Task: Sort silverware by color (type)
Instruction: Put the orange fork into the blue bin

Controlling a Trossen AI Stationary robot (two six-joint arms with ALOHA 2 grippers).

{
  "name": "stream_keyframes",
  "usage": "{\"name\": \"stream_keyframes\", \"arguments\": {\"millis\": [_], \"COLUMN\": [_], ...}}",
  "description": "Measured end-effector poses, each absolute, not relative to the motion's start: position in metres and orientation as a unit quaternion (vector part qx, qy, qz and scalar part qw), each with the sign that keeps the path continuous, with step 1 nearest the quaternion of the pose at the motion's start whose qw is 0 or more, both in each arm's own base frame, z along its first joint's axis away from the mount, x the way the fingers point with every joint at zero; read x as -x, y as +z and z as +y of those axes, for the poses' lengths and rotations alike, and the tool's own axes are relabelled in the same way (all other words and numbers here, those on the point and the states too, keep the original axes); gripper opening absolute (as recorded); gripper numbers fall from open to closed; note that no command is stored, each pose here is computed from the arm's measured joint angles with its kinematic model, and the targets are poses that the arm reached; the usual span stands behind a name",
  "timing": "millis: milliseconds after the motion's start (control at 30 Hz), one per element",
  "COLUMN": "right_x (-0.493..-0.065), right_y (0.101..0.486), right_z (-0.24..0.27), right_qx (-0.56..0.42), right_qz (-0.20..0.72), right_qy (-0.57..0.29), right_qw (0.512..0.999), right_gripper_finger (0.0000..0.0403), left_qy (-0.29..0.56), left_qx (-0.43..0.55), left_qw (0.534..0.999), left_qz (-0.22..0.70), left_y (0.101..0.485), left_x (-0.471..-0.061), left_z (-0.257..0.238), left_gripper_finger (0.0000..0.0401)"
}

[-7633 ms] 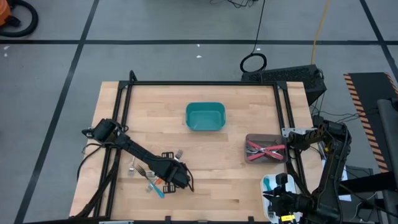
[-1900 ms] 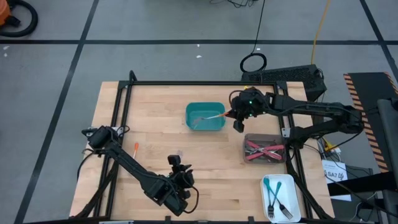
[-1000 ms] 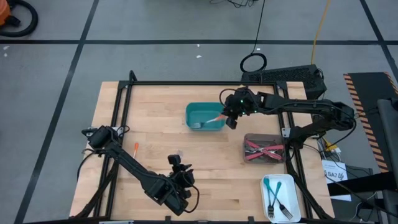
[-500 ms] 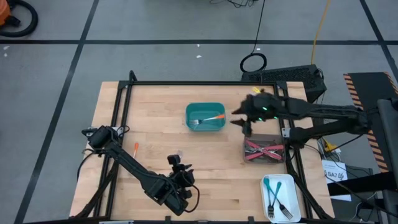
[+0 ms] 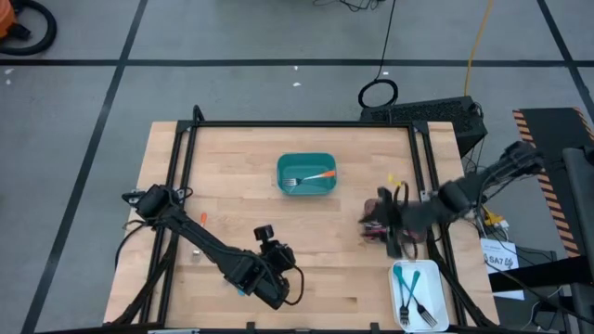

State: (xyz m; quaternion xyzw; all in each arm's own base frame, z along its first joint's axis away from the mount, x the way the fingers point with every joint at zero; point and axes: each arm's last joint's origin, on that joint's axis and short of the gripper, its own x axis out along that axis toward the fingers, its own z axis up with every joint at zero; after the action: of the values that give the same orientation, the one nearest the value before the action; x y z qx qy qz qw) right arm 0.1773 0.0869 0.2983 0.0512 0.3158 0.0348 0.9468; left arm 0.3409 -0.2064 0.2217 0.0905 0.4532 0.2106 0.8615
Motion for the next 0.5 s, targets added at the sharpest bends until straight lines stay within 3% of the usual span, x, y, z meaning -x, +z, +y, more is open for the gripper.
{"name": "stream_keyframes", "arguments": {"millis": [267, 500], "right_x": [-0.175, -0.174], "right_y": [0.272, 0.245], "right_z": [0.141, 0.172], "right_qx": [0.017, 0.08], "right_qz": [0.347, 0.382], "right_qy": [0.059, 0.085], "right_qw": [0.936, 0.917], "right_gripper_finger": [0.0159, 0.0159], "left_qy": [0.257, 0.376], "left_qx": [0.013, 0.136], "left_qw": [0.848, 0.789], "left_qz": [0.464, 0.466], "left_y": [0.219, 0.217], "left_x": [-0.333, -0.317], "left_z": [-0.207, -0.2], "left_gripper_finger": [0.0099, 0.0099]}}
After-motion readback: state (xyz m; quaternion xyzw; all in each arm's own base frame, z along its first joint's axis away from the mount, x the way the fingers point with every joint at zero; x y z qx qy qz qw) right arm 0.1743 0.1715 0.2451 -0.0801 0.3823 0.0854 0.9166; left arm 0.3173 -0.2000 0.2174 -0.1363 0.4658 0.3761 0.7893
